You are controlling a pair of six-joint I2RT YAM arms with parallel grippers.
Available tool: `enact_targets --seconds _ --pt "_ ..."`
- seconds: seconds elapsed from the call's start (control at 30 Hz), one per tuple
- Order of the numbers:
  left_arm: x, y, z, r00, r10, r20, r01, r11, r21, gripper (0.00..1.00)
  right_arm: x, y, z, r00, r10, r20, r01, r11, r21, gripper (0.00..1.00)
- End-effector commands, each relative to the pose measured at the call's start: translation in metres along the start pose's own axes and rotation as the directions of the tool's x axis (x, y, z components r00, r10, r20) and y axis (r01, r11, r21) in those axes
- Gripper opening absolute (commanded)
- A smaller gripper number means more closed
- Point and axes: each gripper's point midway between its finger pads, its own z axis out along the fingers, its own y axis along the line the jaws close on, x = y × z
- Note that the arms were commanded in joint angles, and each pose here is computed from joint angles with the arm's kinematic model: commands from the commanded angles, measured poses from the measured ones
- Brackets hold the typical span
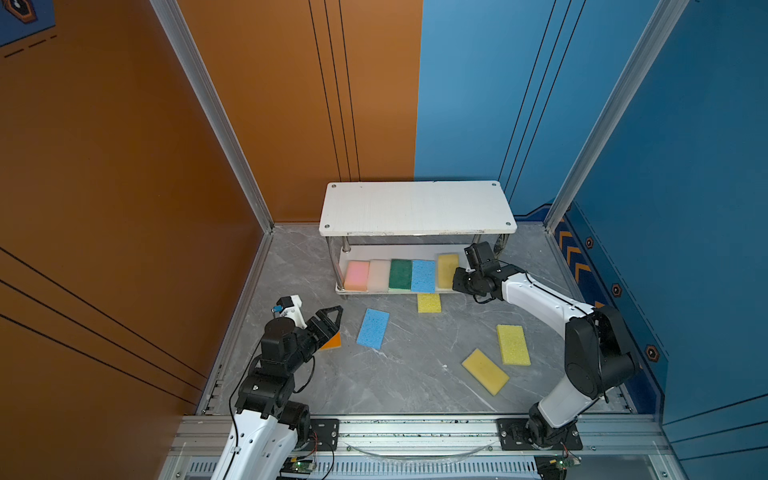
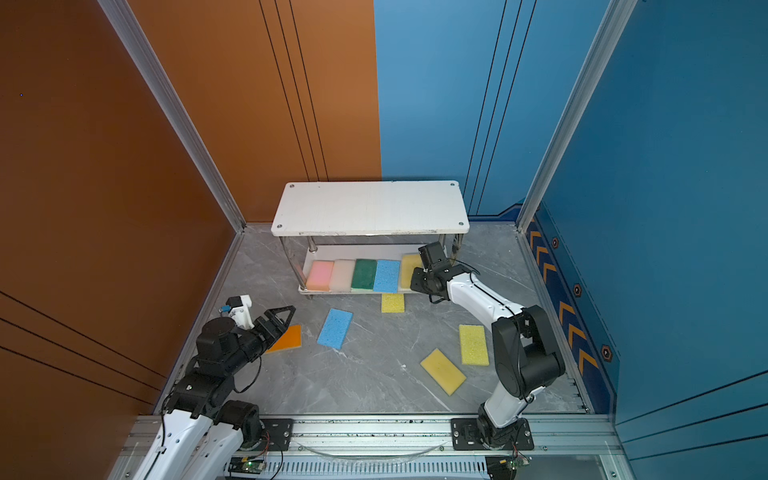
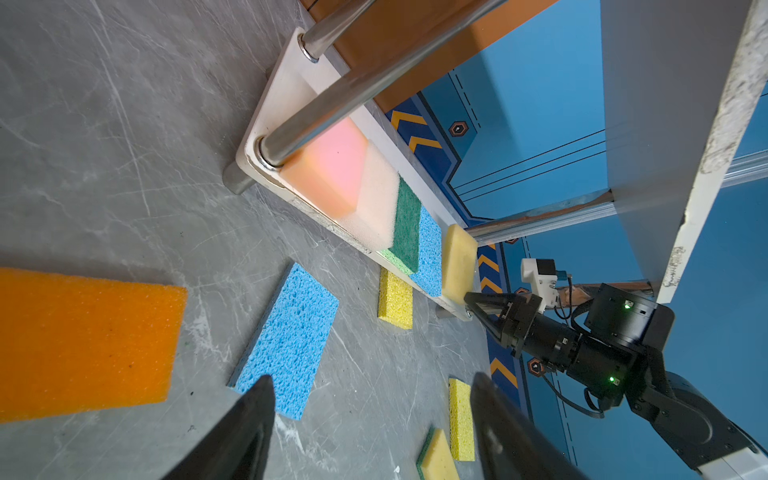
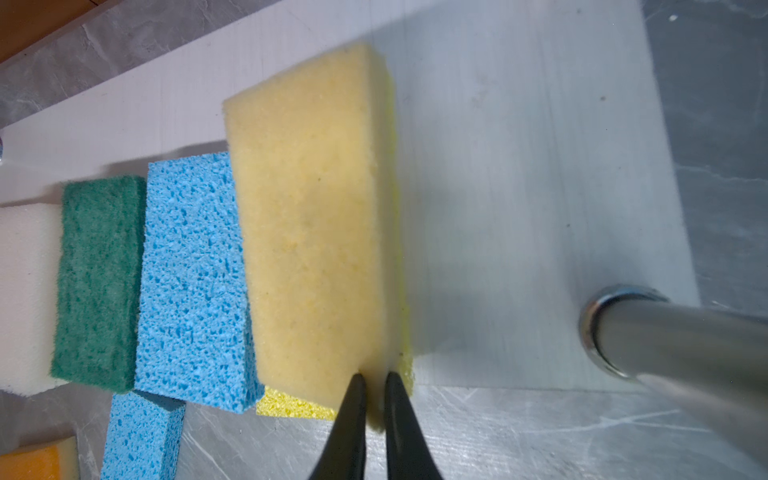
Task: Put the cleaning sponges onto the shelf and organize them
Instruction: 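Press the yellow sponge against the blue sponge and open the right gripper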
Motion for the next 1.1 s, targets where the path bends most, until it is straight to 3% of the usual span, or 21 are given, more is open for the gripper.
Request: enact_targets --seconds 0.0,0.17,0.4,0.63,1.07 --pt "0.005 0.003 0.0 1.0 0.012 -0.019 -0.011 1.0 0.003 0.75 -0.01 0.006 -0.003 1.0 0.013 0.02 -0.012 1.0 -0.025 0.2" --pt "0.004 0.004 -0.001 1.0 0.008 -0.017 -0.008 1.0 0.003 0.75 -0.01 0.005 -0.002 1.0 0.013 0.017 -0.013 1.0 -0.023 0.35" --pt "0.004 0.004 -0.001 1.0 0.006 -0.016 -0.006 1.0 0.004 0.75 -0.012 0.003 0.001 1.0 0.011 0.022 -0.011 1.0 -0.016 0.45" --pt "0.004 0.004 -0.001 1.0 0.006 -0.02 -0.006 1.0 0.003 0.75 -0.026 0.008 0.009 0.998 0.017 0.057 -0.015 0.999 -0.028 0.68" --pt "0.004 0.007 -0.003 1.0 0.005 -0.021 -0.005 1.0 -0.008 0.74 -0.03 0.012 0.031 0.998 0.041 0.057 -0.038 0.998 -0.055 0.72"
